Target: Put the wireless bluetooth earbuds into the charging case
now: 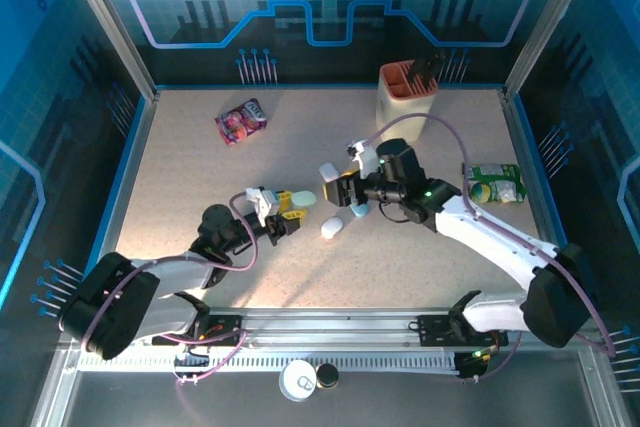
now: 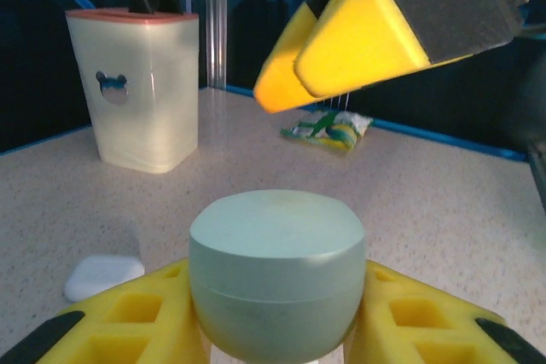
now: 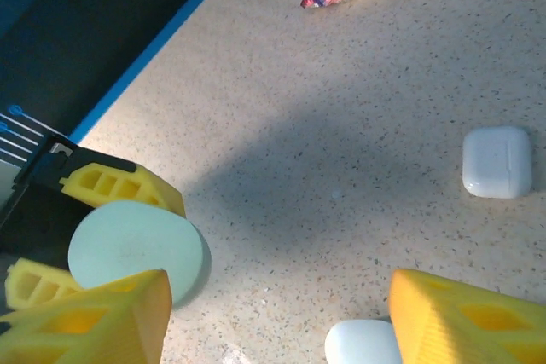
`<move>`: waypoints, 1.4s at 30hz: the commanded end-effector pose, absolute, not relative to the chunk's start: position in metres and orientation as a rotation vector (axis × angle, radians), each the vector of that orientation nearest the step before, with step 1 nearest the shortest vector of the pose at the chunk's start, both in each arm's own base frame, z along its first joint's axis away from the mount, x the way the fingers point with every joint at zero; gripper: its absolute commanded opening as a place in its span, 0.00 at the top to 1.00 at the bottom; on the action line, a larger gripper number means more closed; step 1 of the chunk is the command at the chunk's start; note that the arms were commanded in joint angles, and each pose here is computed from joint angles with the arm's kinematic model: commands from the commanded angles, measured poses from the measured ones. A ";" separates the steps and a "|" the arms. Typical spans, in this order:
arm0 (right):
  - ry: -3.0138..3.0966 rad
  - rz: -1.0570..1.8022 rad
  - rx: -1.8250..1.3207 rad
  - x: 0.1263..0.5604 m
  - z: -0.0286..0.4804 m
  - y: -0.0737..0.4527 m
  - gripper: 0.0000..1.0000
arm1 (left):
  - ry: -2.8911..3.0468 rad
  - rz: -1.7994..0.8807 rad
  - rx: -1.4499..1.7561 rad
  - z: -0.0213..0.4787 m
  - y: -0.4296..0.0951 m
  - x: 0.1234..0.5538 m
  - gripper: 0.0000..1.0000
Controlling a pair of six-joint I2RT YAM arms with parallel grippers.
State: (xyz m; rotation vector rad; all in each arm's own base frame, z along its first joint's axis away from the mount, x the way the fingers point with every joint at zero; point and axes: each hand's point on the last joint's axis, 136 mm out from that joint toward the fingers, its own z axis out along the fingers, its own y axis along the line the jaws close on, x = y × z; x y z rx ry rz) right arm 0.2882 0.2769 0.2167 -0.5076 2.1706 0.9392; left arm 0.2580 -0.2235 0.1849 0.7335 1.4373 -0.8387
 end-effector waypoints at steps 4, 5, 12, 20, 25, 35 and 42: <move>2.221 1.506 -0.295 0.260 0.236 0.289 0.29 | 1.295 -0.933 0.673 0.226 -0.231 0.266 0.63; 2.219 1.550 -0.283 0.259 0.239 0.291 0.29 | 1.292 -0.946 0.681 0.227 -0.233 0.266 0.64; 2.246 1.740 -0.216 0.260 0.238 0.306 0.28 | 1.237 -0.987 0.723 0.243 -0.245 0.263 0.64; 2.164 1.896 -0.209 0.267 0.250 0.317 0.37 | 1.192 -1.007 0.831 0.241 -0.265 0.254 0.64; 2.189 1.877 -0.172 0.268 0.240 0.313 0.63 | 1.199 -0.991 0.826 0.238 -0.266 0.258 0.64; 2.201 1.869 -0.126 0.269 0.231 0.305 0.55 | 1.262 -0.930 0.734 0.229 -0.260 0.278 0.64; 2.200 1.872 -0.132 0.265 0.229 0.303 0.72 | 1.258 -0.920 0.735 0.231 -0.263 0.284 0.64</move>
